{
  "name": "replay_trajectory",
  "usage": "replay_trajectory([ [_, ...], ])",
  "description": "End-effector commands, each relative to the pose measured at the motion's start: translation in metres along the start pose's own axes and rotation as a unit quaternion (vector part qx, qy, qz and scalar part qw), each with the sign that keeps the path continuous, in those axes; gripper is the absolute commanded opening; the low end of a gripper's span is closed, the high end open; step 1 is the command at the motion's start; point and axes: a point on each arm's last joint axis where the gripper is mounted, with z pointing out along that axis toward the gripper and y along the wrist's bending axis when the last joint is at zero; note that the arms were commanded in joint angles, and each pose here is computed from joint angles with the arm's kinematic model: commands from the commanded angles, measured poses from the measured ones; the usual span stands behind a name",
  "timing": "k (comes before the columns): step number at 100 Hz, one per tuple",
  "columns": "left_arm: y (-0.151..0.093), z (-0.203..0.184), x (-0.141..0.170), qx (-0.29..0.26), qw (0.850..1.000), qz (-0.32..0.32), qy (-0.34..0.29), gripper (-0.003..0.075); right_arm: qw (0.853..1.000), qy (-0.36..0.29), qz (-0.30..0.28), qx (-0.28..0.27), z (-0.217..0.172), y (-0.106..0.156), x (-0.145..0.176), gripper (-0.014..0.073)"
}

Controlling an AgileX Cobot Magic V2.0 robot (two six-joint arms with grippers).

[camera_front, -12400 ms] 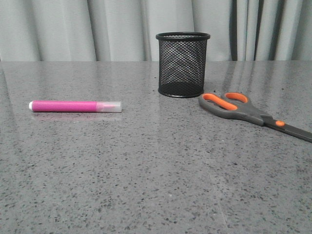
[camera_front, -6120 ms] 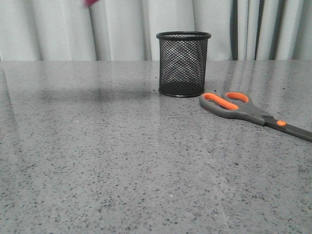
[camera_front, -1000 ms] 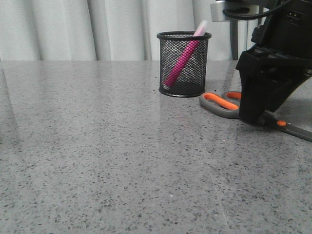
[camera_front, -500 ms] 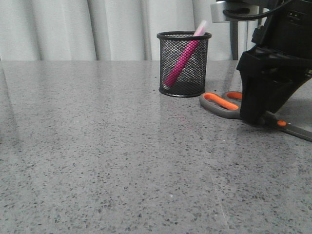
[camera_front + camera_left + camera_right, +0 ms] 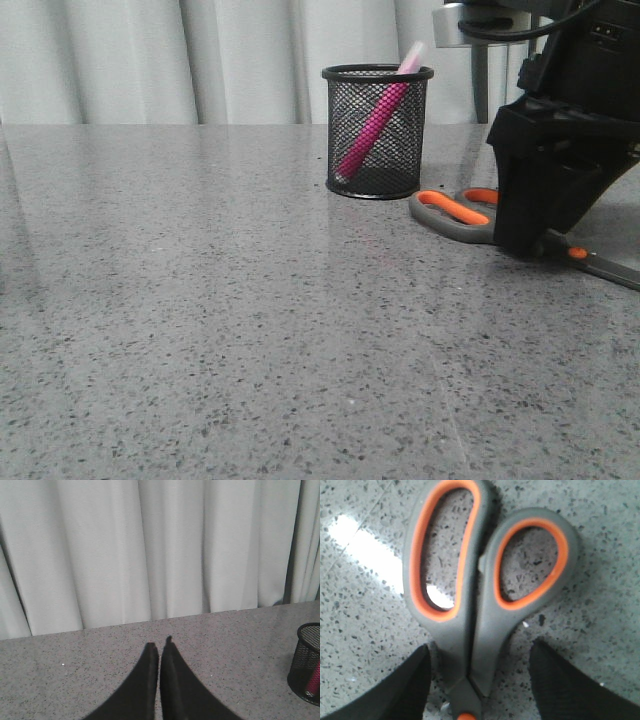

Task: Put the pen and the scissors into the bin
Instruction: 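Lift the scissors with the right gripper and carry them above the mesh cup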

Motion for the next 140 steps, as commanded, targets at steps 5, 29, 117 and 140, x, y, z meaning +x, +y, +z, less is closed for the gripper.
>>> replay_trajectory([
  [5,0.003,-0.002,-0.011,-0.014,1.000,-0.016,-0.023,-0.0018,0.999,-0.036,-0.005,0.010,-0.018,0.002,-0.007,0.0390],
  [29,0.003,-0.002,-0.011,-0.014,1.000,-0.016,-0.023,-0.0018,1.000,-0.012,-0.003,0.000,-0.009,0.001,-0.006,0.0390],
  [117,0.003,-0.002,-0.011,-0.018,0.999,-0.016,-0.024,-0.0019,0.999,-0.011,-0.022,-0.020,-0.032,0.021,0.000,-0.0075],
  [140,0.003,-0.002,-0.011,-0.018,0.999,-0.016,-0.024,-0.0019,0.968,-0.242,-0.027,0.056,-0.112,0.031,-0.001,-0.0075],
])
